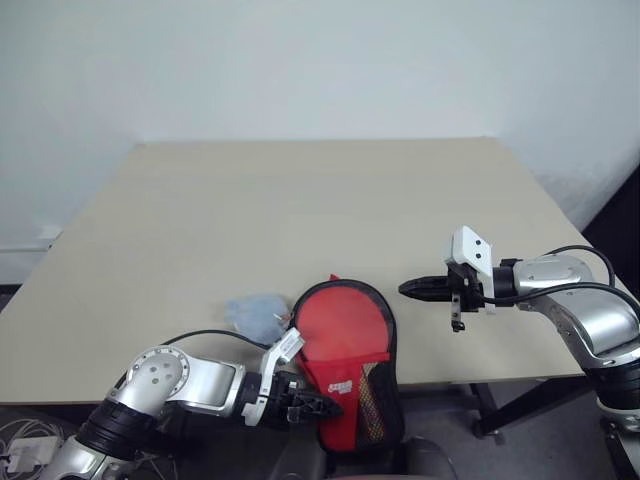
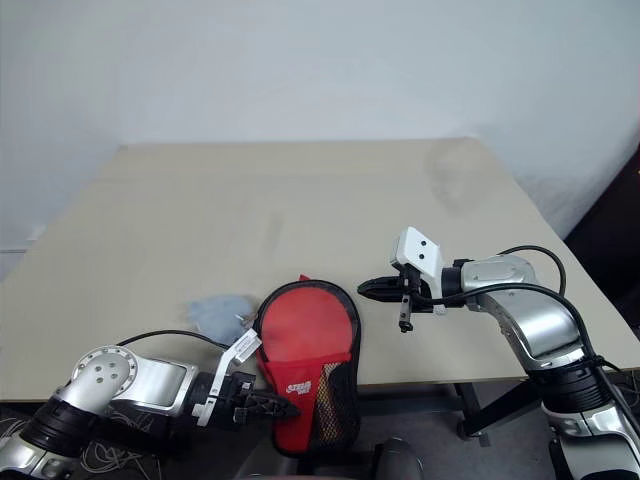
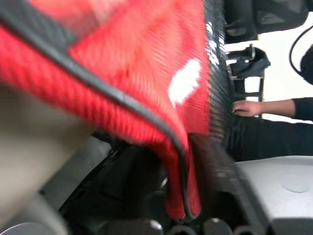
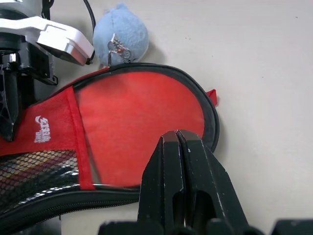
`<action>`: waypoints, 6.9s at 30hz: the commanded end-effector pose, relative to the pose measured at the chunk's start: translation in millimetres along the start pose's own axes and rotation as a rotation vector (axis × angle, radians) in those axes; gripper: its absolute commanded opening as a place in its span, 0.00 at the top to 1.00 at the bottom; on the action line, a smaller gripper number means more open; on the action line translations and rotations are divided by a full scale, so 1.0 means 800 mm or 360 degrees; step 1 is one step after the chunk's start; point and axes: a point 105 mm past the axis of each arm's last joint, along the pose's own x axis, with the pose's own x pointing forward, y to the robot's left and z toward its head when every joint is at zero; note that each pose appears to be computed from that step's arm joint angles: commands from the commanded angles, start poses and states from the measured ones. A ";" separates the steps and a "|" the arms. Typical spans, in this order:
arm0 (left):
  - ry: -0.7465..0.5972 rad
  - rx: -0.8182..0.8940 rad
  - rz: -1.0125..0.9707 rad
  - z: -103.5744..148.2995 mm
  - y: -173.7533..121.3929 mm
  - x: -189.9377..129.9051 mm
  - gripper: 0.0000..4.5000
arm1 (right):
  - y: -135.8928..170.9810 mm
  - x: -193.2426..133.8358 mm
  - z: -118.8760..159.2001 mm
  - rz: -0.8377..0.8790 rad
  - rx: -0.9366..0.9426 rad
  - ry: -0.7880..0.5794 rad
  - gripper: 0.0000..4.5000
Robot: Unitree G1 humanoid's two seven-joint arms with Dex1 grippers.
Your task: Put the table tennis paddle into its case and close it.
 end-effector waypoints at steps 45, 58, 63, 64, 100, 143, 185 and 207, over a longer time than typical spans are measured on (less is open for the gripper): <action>-0.0879 0.1239 0.0610 0.133 -0.006 -0.193 0.00 | -0.005 0.093 0.029 -0.0097 0.0059 -0.0222 1.00; -0.0782 0.1108 0.0667 0.119 0.040 -0.187 0.00 | 0.001 0.090 0.029 -0.0103 0.0077 -0.0226 1.00; -0.0828 0.1014 0.0668 0.117 0.055 -0.187 0.00 | 0.003 0.088 0.028 -0.0108 0.0085 -0.0220 1.00; -0.0845 0.0997 0.0672 0.118 0.057 -0.188 0.00 | 0.003 0.088 0.027 -0.0110 0.0086 -0.0219 1.00; -0.0866 0.0755 0.0650 0.098 0.091 -0.152 0.87 | 0.003 0.084 0.030 -0.0100 0.0068 -0.0219 1.00; -0.0635 0.0842 0.0953 0.077 0.105 -0.204 0.90 | 0.051 0.176 0.035 0.0250 0.0032 -0.0253 1.00; -0.0307 0.1166 0.1431 0.080 0.129 -0.251 0.90 | 0.066 0.231 -0.015 0.0250 0.0146 -0.0054 1.00; -0.0860 0.1206 0.1355 0.158 0.130 -0.191 0.90 | 0.069 0.233 -0.018 0.0283 0.0122 -0.0010 1.00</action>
